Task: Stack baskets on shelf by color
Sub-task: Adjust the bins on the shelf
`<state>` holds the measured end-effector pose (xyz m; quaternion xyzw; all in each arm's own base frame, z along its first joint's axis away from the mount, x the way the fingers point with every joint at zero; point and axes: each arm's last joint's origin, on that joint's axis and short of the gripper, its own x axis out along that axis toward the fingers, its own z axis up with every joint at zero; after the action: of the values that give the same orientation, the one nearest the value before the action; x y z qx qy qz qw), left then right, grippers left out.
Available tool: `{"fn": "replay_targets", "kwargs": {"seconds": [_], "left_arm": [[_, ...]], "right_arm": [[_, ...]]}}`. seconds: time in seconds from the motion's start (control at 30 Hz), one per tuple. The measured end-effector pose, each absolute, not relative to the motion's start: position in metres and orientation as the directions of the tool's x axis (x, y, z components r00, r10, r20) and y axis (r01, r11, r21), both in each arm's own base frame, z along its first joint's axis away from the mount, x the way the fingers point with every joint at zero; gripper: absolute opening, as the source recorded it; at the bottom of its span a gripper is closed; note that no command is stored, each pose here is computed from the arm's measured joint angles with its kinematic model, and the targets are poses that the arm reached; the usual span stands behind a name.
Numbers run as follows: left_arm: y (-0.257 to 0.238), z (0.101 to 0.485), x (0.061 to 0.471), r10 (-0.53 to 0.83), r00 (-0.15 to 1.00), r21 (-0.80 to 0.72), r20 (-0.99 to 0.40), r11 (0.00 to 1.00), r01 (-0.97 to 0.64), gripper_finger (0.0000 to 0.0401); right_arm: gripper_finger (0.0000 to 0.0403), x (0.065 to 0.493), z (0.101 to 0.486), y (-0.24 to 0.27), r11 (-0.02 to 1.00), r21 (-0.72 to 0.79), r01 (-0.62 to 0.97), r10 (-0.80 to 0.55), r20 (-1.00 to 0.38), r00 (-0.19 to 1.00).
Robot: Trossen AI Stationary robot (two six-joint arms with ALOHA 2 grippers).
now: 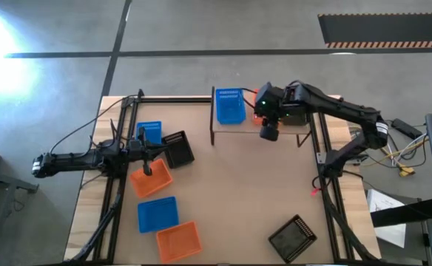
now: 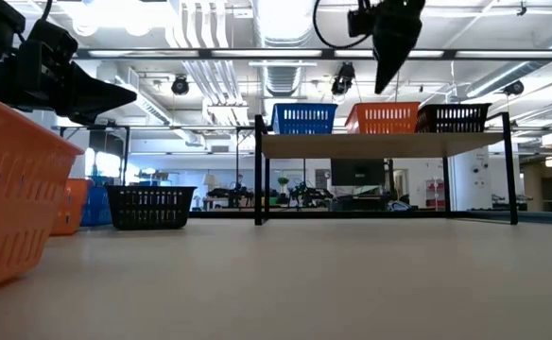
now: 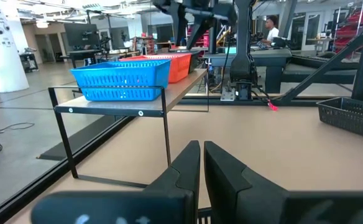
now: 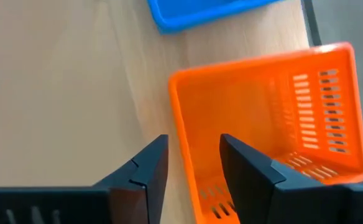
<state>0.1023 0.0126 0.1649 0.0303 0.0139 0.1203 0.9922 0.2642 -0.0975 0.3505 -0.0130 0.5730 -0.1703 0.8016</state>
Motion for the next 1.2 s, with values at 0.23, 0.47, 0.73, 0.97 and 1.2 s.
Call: {"fn": "replay_targets", "kwargs": {"seconds": [0.23, 0.47, 0.73, 0.97, 1.2], "left_arm": [[0.013, 0.165, 0.102, 0.239, 0.971, 0.063, -0.02, 0.969, -0.238, 0.0006], [0.013, 0.165, 0.102, 0.24, 0.971, 0.063, -0.021, 0.969, -0.238, 0.0006], [0.013, 0.165, 0.102, 0.24, 0.971, 0.063, -0.02, 0.969, -0.238, 0.0006], [0.013, 0.165, 0.102, 0.24, 0.971, 0.063, -0.021, 0.969, -0.238, 0.0006], [0.013, 0.165, 0.102, 0.24, 0.971, 0.063, -0.02, 0.969, -0.238, 0.0006]], "right_arm": [[0.0115, 0.265, 0.324, -0.103, 0.946, -0.258, 0.198, -0.295, -0.938, 0.184], [0.0057, 0.264, 0.315, -0.102, 0.951, -0.25, 0.184, -0.28, -0.946, 0.161], [0.001, 0.269, 0.318, -0.102, 0.952, -0.257, 0.164, -0.289, -0.932, 0.217], [0.0009, 0.271, 0.319, -0.103, 0.953, -0.275, 0.124, -0.297, -0.925, 0.238], [0.0016, 0.27, 0.319, -0.103, 0.952, -0.285, 0.112, -0.304, -0.924, 0.231]]}}
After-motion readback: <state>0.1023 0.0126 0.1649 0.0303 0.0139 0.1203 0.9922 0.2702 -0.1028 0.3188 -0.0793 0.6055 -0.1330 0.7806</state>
